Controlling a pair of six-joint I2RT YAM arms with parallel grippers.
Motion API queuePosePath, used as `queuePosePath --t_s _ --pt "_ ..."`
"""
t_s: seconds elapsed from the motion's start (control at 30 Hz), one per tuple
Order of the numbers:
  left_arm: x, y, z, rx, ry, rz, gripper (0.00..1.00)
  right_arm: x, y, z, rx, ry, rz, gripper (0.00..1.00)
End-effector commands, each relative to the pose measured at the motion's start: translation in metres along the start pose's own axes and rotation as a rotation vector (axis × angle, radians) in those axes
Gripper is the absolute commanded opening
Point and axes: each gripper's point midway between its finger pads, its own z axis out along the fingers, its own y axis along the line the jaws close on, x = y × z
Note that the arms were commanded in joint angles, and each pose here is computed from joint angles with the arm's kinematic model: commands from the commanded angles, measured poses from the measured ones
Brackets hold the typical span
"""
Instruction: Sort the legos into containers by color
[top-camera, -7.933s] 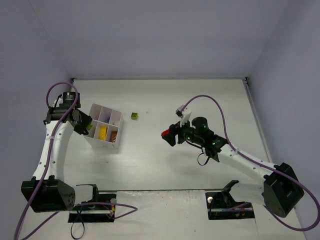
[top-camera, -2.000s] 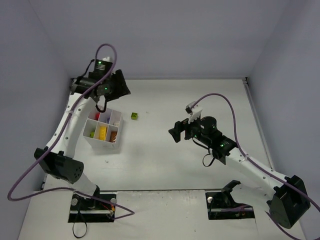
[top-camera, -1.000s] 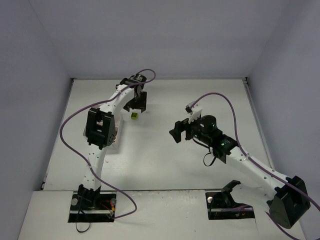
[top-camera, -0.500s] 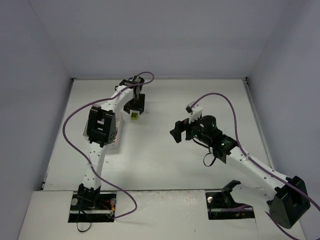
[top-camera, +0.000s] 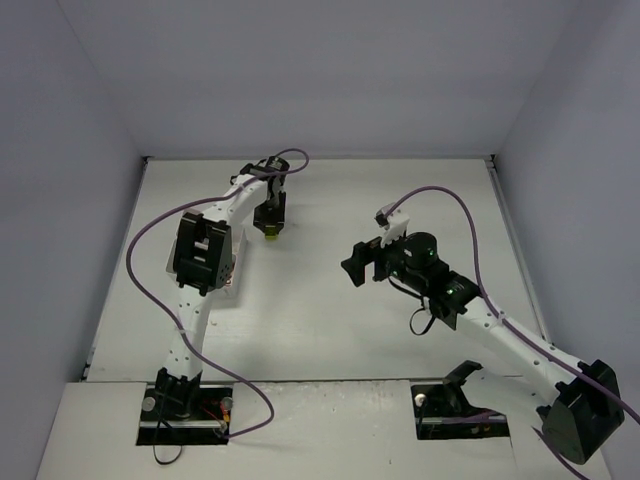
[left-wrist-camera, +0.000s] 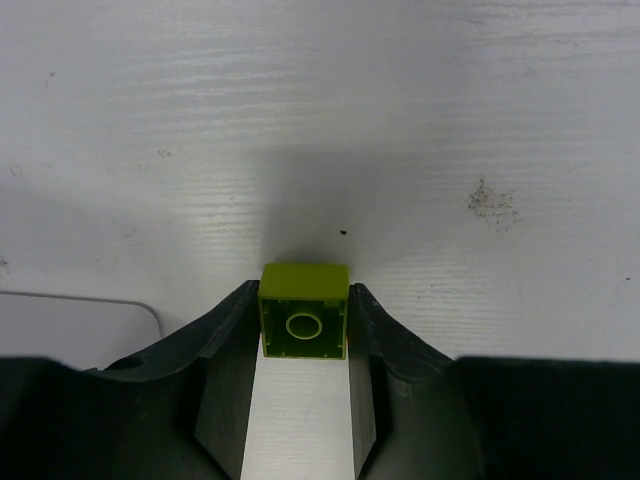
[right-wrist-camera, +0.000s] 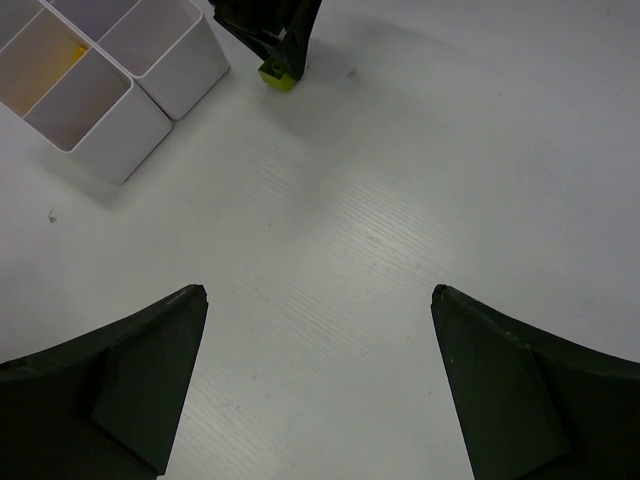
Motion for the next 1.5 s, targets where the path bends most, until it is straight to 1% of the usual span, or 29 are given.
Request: queuePosePath --t_s 0.0,0.03,0.07,0.1,0.13,0.17,0.2,0.23,0.27,0.33,0.4,0.43,0.47,0.53,0.6,0.67,0.8,0.87,1.03,1.07,1.17,1.37,1.47 --pt "-0.019 -0.011 -0.058 0.014 -0.126 0.002 0.03 -0.03 0.001 -0.009 0.005 -0.107 -0.001 0.91" --pt "-0.02 -0.009 -0.068 -0.007 -0.144 0.007 0.03 -0.03 0.001 -0.01 0.006 -0.109 -0.001 0.91" --pt "-0.025 -0.008 -0.091 -0.006 -0.191 0.003 0.03 -0.03 0.001 -0.011 0.006 -0.111 -0.001 0.91" --pt "-0.025 -0.01 -0.104 -0.01 -0.213 0.01 0.03 -0.029 0.001 -0.012 0.006 -0.111 -0.001 0.91" --pt "-0.022 -0.005 -0.113 -0.037 -0.225 0.004 0.03 -0.03 0.001 -0.012 0.007 -0.114 -0.002 0.91" --pt "-0.023 -0.002 -0.137 -0.032 -0.265 -0.006 0.03 -0.03 0.001 -0.013 0.005 -0.115 -0.004 0.91" --pt "-0.021 0.002 -0.147 -0.035 -0.277 -0.011 0.03 -0.03 0.001 -0.012 0.005 -0.115 -0.004 0.91" --pt "-0.012 0.008 -0.149 -0.054 -0.264 -0.007 0.04 -0.03 0.002 -0.013 0.001 -0.114 -0.008 0.91" --pt "-0.011 0.018 -0.171 -0.071 -0.309 -0.02 0.04 -0.031 0.003 -0.013 -0.002 -0.114 -0.009 0.91" --pt "0.005 0.032 -0.19 -0.096 -0.327 -0.018 0.04 -0.033 0.004 -0.013 -0.008 -0.119 -0.015 0.91" --pt "0.015 0.05 -0.2 -0.158 -0.338 -0.011 0.04 -0.032 0.003 -0.013 -0.009 -0.117 -0.02 0.91" --pt "0.02 0.058 -0.213 -0.17 -0.363 -0.014 0.05 -0.031 0.003 -0.013 -0.01 -0.114 -0.023 0.91" --pt "0.03 0.07 -0.207 -0.222 -0.343 -0.008 0.07 -0.029 0.003 -0.013 -0.009 -0.111 -0.024 0.91" --pt "0.042 0.085 -0.214 -0.258 -0.338 -0.01 0.07 -0.027 0.002 -0.011 -0.009 -0.105 -0.03 0.91" --pt "0.057 0.101 -0.211 -0.314 -0.31 -0.013 0.08 -0.027 0.003 -0.011 -0.016 -0.102 -0.029 0.91" --pt "0.063 0.118 -0.219 -0.333 -0.324 -0.046 0.08 -0.026 0.004 -0.011 -0.022 -0.101 -0.031 0.91" --pt "0.079 0.146 -0.216 -0.314 -0.295 -0.111 0.09 -0.026 0.005 -0.01 -0.028 -0.103 -0.027 0.91" --pt "0.082 0.161 -0.213 -0.336 -0.288 -0.136 0.1 -0.025 0.005 -0.009 -0.032 -0.101 -0.029 0.91" --pt "0.09 0.176 -0.201 -0.371 -0.247 -0.141 0.14 -0.023 0.005 -0.009 -0.036 -0.095 -0.026 0.91" --pt "0.09 0.179 -0.199 -0.381 -0.245 -0.142 0.2 -0.025 0.006 -0.009 -0.038 -0.1 -0.027 0.91" --pt "0.093 0.187 -0.195 -0.417 -0.222 -0.143 0.24 -0.023 0.006 -0.009 -0.038 -0.098 -0.024 0.91" --pt "0.097 0.196 -0.185 -0.46 -0.187 -0.144 0.28 -0.023 0.005 -0.01 -0.035 -0.099 -0.024 0.91" --pt "0.097 0.197 -0.184 -0.465 -0.18 -0.145 0.35 -0.023 0.005 -0.009 -0.033 -0.097 -0.022 0.91"
